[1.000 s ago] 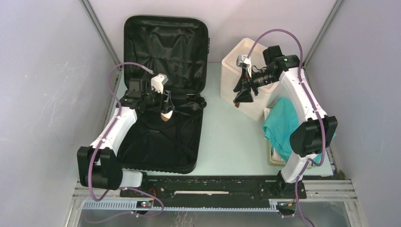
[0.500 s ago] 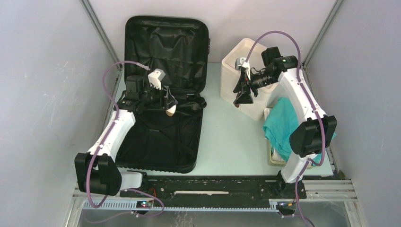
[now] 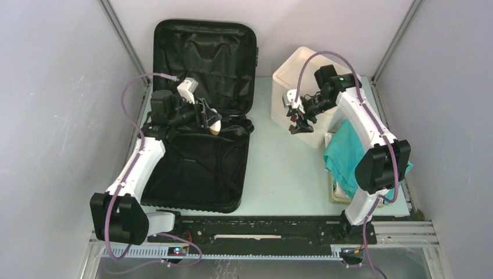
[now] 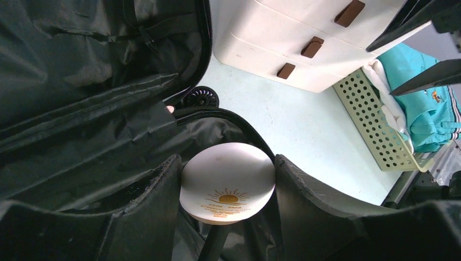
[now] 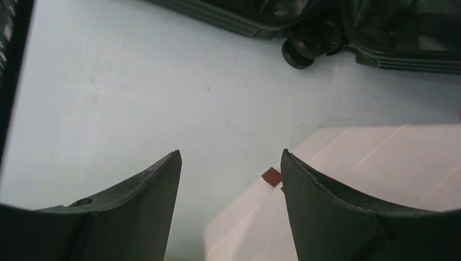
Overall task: Open, take out, and arrange the luggage
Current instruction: Open the drawer in the storage box.
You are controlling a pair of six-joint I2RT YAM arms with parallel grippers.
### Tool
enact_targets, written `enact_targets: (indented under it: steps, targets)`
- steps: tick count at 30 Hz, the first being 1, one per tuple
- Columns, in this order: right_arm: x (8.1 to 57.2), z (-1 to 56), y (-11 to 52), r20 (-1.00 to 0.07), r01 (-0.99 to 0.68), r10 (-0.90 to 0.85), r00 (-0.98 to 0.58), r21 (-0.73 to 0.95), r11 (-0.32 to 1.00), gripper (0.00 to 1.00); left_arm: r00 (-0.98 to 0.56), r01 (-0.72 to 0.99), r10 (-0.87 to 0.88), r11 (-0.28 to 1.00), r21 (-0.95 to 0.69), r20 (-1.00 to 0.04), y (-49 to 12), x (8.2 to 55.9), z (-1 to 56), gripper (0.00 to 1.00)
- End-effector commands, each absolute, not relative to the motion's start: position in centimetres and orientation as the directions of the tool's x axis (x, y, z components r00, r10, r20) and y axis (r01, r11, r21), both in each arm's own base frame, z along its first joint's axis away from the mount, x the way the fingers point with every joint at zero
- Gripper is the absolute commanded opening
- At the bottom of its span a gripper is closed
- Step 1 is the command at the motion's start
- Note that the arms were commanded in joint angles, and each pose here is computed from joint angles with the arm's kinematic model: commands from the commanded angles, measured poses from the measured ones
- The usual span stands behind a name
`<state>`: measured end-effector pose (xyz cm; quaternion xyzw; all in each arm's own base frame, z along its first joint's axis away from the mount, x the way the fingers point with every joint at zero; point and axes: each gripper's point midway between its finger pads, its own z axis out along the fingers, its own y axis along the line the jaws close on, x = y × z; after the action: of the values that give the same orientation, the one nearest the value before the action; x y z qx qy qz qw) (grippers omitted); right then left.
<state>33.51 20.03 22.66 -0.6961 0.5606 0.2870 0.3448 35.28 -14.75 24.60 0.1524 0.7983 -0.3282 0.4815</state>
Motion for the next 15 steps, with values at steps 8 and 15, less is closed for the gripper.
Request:
enact_targets:
  steps: [8,15]
  targets:
    - [35.9,14.0,18.5,-0.247,-0.691,-0.647,0.721,-0.316,-0.650,0.77,-0.475,0.543,-0.090,0.753,-0.372,-0.875,-14.3,34.4,23.9,0.29]
    - [39.8,10.3,18.7,-0.020,-0.646,-0.668,0.744,-0.276,-0.711,0.75,-0.458,0.540,-0.071,0.770,-0.341,-0.886,-13.7,33.4,23.5,0.29]
